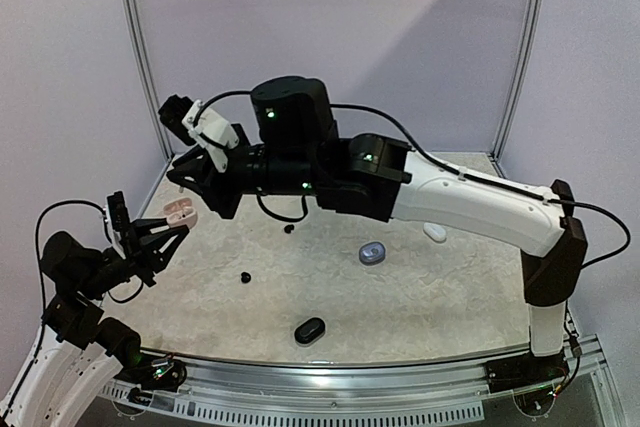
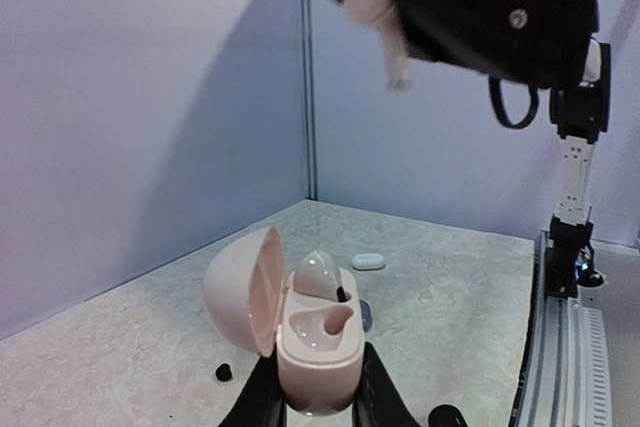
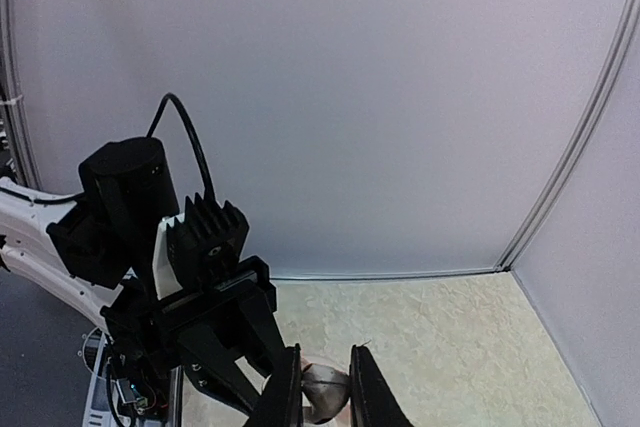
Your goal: Insert the wireless bluetooth earbuds into the charging case
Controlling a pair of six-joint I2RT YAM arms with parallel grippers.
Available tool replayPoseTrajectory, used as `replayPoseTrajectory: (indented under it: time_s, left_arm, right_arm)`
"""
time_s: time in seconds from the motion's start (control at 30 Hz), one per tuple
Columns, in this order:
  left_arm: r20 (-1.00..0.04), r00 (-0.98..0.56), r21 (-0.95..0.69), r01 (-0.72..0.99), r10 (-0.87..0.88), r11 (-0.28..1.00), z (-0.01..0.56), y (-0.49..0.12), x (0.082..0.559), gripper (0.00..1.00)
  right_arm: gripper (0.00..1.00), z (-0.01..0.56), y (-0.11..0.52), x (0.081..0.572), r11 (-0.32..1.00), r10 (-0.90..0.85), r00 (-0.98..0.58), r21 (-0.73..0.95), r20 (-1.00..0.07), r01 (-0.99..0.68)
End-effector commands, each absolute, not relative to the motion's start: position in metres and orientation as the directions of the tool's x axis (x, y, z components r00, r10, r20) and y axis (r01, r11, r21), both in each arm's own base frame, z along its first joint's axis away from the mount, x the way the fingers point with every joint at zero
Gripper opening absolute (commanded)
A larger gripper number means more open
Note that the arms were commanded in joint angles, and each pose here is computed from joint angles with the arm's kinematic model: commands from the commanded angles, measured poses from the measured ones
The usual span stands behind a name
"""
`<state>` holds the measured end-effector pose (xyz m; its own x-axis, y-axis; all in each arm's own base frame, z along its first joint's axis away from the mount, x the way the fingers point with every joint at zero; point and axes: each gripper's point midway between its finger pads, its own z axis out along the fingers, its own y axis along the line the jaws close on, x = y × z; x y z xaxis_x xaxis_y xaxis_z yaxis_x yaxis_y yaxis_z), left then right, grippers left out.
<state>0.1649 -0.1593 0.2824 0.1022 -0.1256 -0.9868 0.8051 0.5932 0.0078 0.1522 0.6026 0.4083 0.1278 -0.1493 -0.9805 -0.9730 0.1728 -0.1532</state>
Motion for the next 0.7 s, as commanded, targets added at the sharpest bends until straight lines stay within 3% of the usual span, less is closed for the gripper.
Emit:
replayPoseTrajectory:
  time_s: [0.0,0.67]
  left_arm:
    - [-0.986,0.128,0.060,0.872,-0.108,0.486,0.278,-0.172,0.145,0.00]
    - [-0.984,0.139,0.072,0.879,-0.109,0.472,0.278,-0.173,0.142,0.00]
  right_arm:
    - [0.00,0.378,0.626,0.127,0.051,-0.203,0.259,-0.275,-0.944,-0.960]
    - [0.00,0.344,0.628,0.130,0.034,-0.299,0.270,-0.293,-0.915,-0.956]
